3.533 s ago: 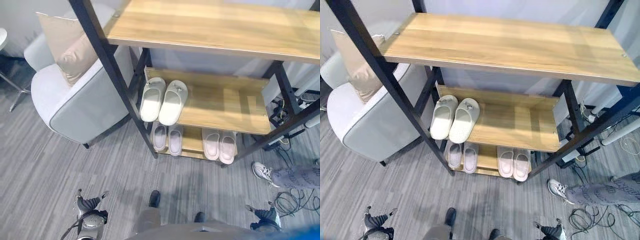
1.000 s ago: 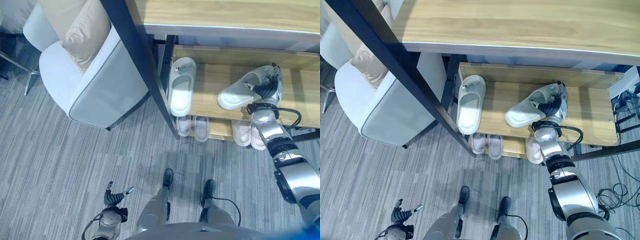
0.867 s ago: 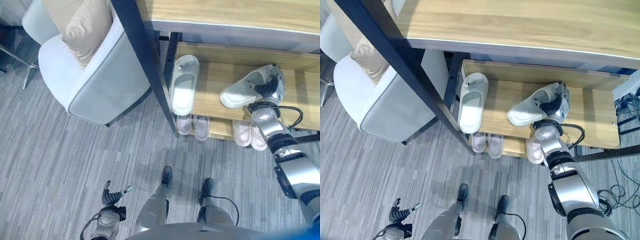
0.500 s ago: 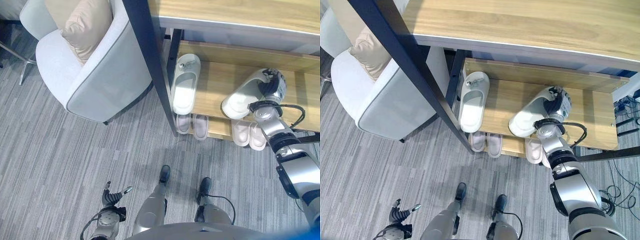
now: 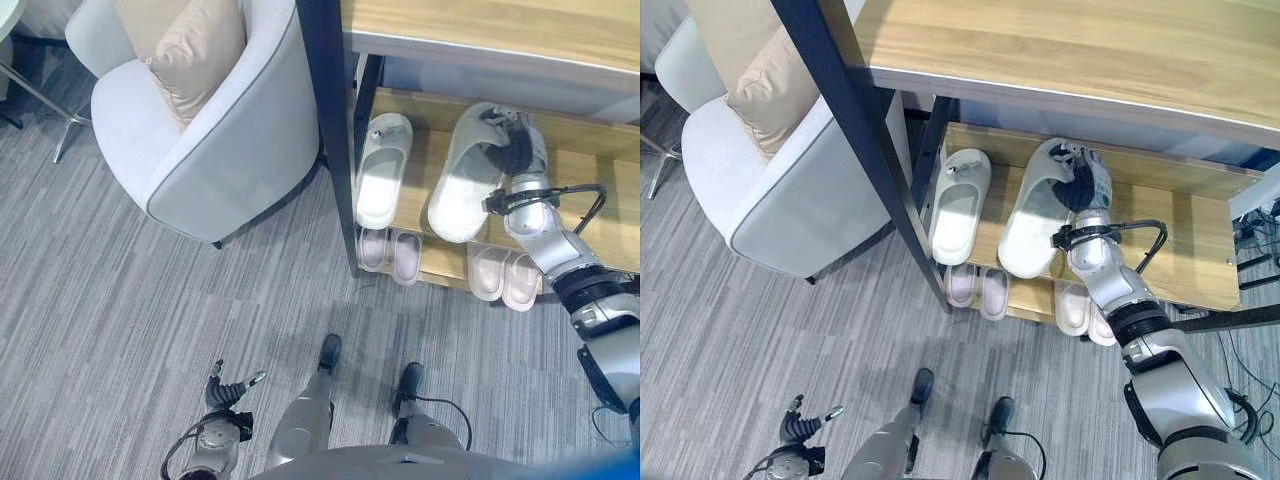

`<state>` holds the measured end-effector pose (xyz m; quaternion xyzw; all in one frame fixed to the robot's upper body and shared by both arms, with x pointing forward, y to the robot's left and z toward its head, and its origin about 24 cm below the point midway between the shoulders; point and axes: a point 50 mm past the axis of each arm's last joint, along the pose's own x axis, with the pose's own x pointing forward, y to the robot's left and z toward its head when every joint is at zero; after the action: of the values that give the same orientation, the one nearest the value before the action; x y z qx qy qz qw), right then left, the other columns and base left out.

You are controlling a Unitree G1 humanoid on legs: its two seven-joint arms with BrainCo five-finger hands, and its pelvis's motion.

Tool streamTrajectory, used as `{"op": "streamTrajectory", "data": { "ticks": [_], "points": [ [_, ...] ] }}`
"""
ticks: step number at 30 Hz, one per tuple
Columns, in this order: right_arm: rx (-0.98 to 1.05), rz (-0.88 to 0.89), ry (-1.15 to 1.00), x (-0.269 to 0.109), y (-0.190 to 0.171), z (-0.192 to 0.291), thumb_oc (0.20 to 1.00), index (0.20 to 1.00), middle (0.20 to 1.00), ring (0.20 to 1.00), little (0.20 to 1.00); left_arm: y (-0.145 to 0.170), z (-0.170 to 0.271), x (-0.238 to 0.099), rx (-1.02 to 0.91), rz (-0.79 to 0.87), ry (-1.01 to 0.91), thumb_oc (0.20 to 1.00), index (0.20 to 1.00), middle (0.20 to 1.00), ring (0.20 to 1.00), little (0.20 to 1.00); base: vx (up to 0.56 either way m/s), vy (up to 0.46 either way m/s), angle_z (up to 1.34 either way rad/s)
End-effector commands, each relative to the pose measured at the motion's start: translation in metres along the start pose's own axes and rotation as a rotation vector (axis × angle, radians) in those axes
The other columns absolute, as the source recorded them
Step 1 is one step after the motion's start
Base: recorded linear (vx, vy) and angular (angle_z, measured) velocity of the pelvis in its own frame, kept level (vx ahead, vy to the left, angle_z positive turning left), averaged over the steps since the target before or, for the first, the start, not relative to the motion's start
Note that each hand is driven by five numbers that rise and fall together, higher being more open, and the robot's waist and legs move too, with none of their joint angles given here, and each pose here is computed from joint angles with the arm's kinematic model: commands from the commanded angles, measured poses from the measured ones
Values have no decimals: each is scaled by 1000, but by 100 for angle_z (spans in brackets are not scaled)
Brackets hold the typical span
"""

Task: Arrange the slippers neatly on the shoe rack.

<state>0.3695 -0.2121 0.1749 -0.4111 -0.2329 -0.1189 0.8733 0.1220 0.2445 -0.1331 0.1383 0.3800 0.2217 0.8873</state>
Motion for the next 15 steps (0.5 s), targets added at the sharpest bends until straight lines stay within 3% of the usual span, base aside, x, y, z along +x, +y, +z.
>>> {"op": "streamTrajectory", "data": {
  "ticks": [1, 12, 13, 14, 15],
  "points": [
    [4, -53, -61, 12, -19, 7, 200, 200, 200, 200, 200, 8, 6, 7, 18, 18, -19, 1000, 1000, 1000, 1000, 1000, 1, -5, 5],
    [-10, 2, -23, 11, -6, 3, 200, 200, 200, 200, 200, 12, 18, 13, -12, 26, -53, 1000, 1000, 1000, 1000, 1000, 6, -1, 6],
    [-10, -13, -13, 12, -7, 2, 740, 740, 740, 740, 740, 14, 22, 15, -22, 28, -64, 1000, 1000, 1000, 1000, 1000, 0, 0, 0],
    [-6, -21, -8, 13, -7, 2, 900, 900, 900, 900, 900, 15, 25, 16, -22, 30, -72, 1000, 1000, 1000, 1000, 1000, 23, 2, 7],
    [-1, -43, 15, 13, -9, -1, 1000, 1000, 1000, 1000, 1000, 16, 24, 16, -24, 35, -72, 1000, 1000, 1000, 1000, 1000, 23, 8, 5]
  ]
}}
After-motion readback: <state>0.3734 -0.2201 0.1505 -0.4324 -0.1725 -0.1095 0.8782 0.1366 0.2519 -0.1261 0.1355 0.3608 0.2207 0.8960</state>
